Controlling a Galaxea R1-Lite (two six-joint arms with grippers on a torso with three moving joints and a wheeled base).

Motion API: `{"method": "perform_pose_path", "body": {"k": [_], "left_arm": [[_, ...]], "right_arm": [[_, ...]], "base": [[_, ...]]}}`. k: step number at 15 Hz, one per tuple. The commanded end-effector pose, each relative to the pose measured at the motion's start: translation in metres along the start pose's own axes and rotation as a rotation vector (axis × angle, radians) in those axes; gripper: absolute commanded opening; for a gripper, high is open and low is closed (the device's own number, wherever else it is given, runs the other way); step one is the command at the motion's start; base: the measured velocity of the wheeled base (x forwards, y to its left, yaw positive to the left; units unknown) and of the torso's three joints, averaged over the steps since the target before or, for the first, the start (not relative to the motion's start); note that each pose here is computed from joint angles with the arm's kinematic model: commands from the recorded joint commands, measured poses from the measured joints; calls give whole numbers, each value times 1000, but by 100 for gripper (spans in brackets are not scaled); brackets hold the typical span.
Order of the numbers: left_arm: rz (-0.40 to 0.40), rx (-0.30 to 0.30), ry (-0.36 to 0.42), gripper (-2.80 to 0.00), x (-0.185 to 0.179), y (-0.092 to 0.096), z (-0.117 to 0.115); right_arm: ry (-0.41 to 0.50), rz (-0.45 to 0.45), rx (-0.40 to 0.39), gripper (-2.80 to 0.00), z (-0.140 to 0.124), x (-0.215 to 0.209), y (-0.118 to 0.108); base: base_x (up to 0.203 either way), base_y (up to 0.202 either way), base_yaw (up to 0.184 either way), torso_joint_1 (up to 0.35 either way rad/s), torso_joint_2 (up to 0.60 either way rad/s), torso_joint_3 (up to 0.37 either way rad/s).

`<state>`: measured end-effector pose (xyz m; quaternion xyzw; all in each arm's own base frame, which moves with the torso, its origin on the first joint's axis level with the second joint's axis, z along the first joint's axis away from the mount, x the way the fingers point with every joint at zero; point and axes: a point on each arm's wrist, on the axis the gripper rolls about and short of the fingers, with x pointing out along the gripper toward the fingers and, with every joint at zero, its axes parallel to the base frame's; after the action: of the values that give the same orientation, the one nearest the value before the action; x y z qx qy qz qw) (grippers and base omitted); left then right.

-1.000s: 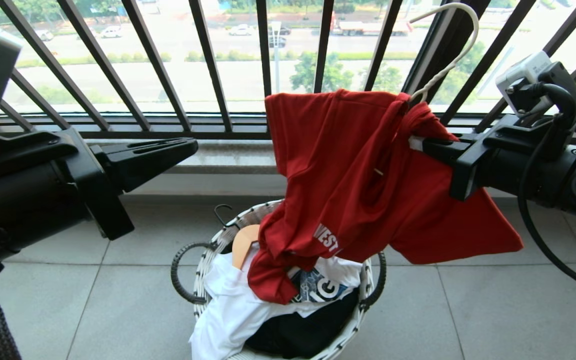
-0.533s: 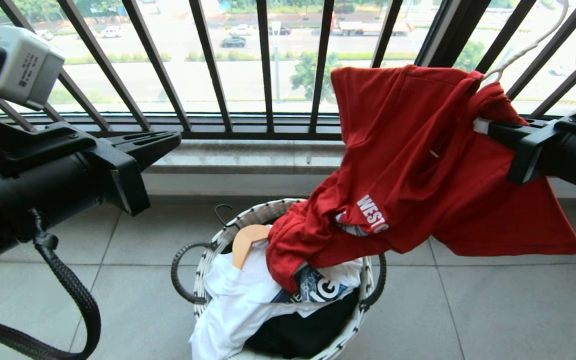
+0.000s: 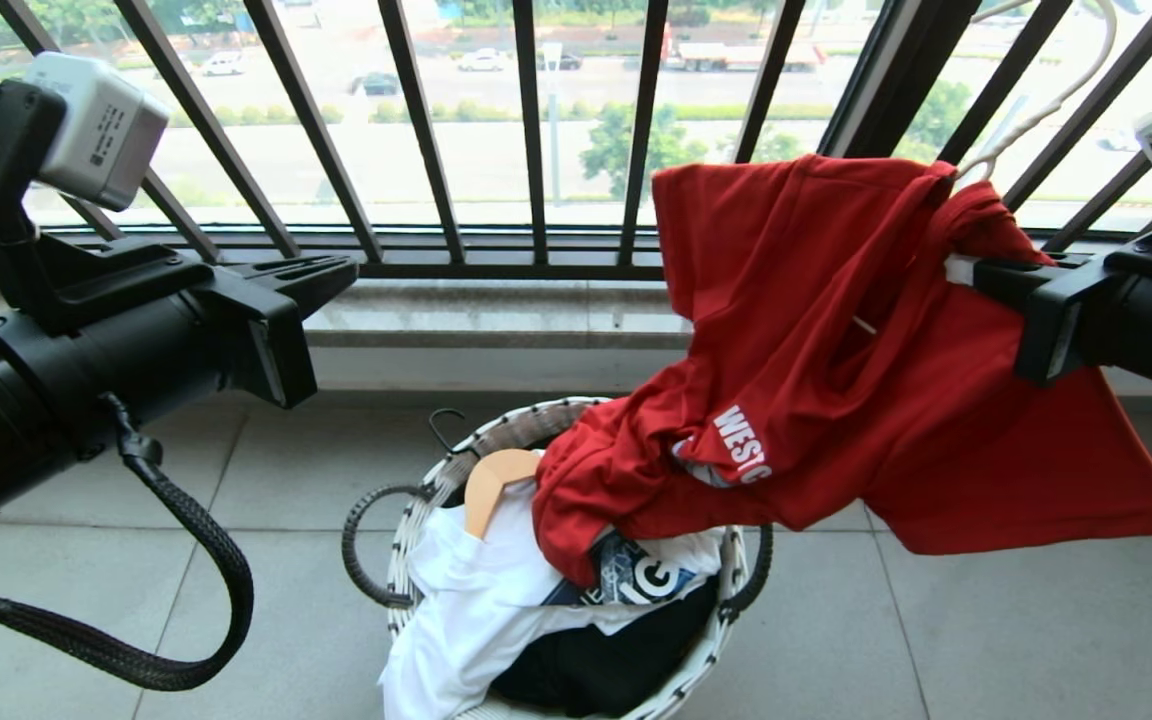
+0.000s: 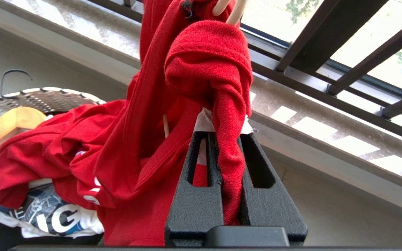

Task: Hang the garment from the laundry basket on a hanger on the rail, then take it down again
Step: Hang the clothes rack on the clothesline

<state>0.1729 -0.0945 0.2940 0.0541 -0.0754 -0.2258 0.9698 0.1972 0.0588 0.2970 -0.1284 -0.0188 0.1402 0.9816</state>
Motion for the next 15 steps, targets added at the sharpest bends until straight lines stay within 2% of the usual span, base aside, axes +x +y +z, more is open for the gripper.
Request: {"method": "perform_pose_path", "body": {"k": [1, 12, 15], "left_arm": [[2, 0, -11, -280, -2, 0, 2], [2, 0, -15, -280, -2, 1, 3], [3, 0, -22, -280, -4, 1, 5]], "right_arm": [[-5, 0, -2, -280, 3, -1, 1], [-35, 5, 3, -280, 7, -8, 0], [-46, 2, 3, -280, 9, -11, -1]], "base": [[0, 0, 0, 0, 0, 0], [0, 0, 0, 0, -6, -3], [0, 0, 0, 16, -194, -273]]}}
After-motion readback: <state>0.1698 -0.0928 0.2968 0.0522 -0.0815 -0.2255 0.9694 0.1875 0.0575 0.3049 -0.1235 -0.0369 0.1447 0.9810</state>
